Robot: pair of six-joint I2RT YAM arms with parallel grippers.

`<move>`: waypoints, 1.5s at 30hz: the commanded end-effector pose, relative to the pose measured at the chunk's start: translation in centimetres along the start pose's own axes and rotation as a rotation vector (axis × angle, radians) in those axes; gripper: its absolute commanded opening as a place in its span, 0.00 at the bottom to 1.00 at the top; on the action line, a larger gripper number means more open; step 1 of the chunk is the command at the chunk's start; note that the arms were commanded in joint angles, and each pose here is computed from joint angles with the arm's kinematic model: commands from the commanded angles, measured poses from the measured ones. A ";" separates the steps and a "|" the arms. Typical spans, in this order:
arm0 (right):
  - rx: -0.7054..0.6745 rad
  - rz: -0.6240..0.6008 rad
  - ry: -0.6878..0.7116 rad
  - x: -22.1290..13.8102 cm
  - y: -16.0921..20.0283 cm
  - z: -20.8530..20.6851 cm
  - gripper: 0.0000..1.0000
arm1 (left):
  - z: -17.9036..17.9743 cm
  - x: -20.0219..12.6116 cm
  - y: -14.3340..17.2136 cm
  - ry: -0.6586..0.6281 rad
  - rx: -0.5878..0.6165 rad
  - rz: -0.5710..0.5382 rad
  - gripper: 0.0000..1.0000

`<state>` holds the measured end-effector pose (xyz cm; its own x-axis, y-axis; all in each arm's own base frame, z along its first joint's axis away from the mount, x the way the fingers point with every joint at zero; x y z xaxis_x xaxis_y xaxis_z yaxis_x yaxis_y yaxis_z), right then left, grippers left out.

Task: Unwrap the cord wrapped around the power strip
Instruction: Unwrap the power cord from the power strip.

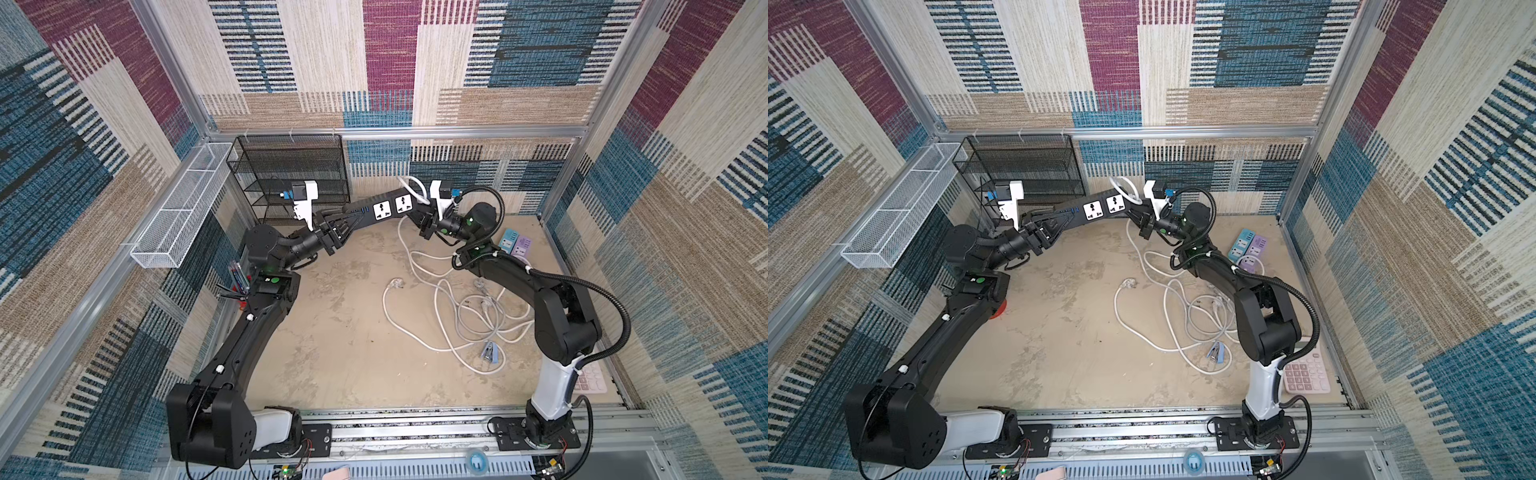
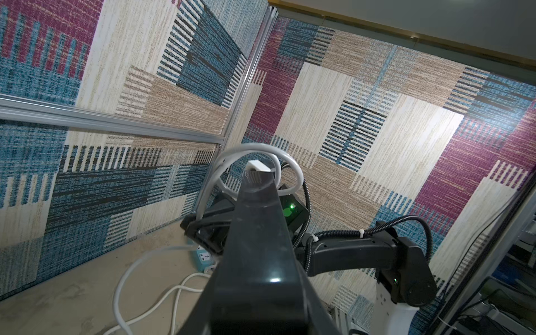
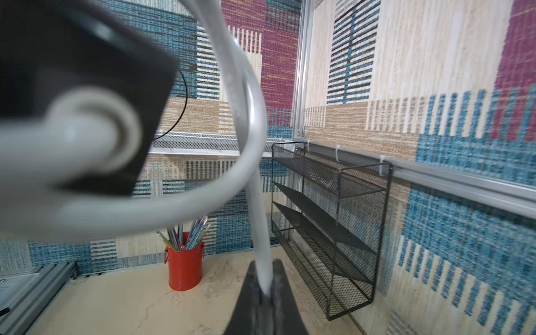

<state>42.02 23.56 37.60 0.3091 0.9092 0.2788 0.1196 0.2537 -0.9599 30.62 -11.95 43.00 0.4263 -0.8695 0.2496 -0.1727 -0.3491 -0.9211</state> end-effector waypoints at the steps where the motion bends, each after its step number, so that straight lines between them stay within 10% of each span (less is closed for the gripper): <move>1: -0.017 0.008 0.033 -0.1 -1.4 -1.6 0.00 | -0.3 0.0 0.3 -0.008 0.075 0.021 0.00; 12: -0.151 0.015 0.113 -2.9 -8.3 -2.8 0.00 | 0.0 -1.2 1.8 -0.239 0.262 0.134 0.00; 22: -0.085 0.201 0.145 -8.5 -5.0 4.7 0.00 | 0.4 -2.5 0.6 -0.438 0.392 0.085 0.00; 31: 0.168 0.365 0.035 -7.7 5.1 10.2 0.00 | -1.0 -1.7 -1.1 -0.301 0.315 -0.011 0.00; 45: 0.277 0.336 0.074 0.2 9.8 0.6 0.00 | -3.9 -0.8 -0.9 -0.103 0.243 -0.021 0.00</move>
<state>41.18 25.92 27.15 0.3470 0.9317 -0.1074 -0.2664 -0.0119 -0.9638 27.73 -11.99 43.76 0.5770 -0.7938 0.1923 0.0120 -0.2272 -0.9738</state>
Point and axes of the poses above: each gripper's point midway between its finger pads, its own x axis out along the fingers, its own z axis along the line the jaws close on, y = z × x, the point moved 8 cm from there along -x, back along the fingers, and after that the axes turned 4 degrees about x, right-handed, at the moved point
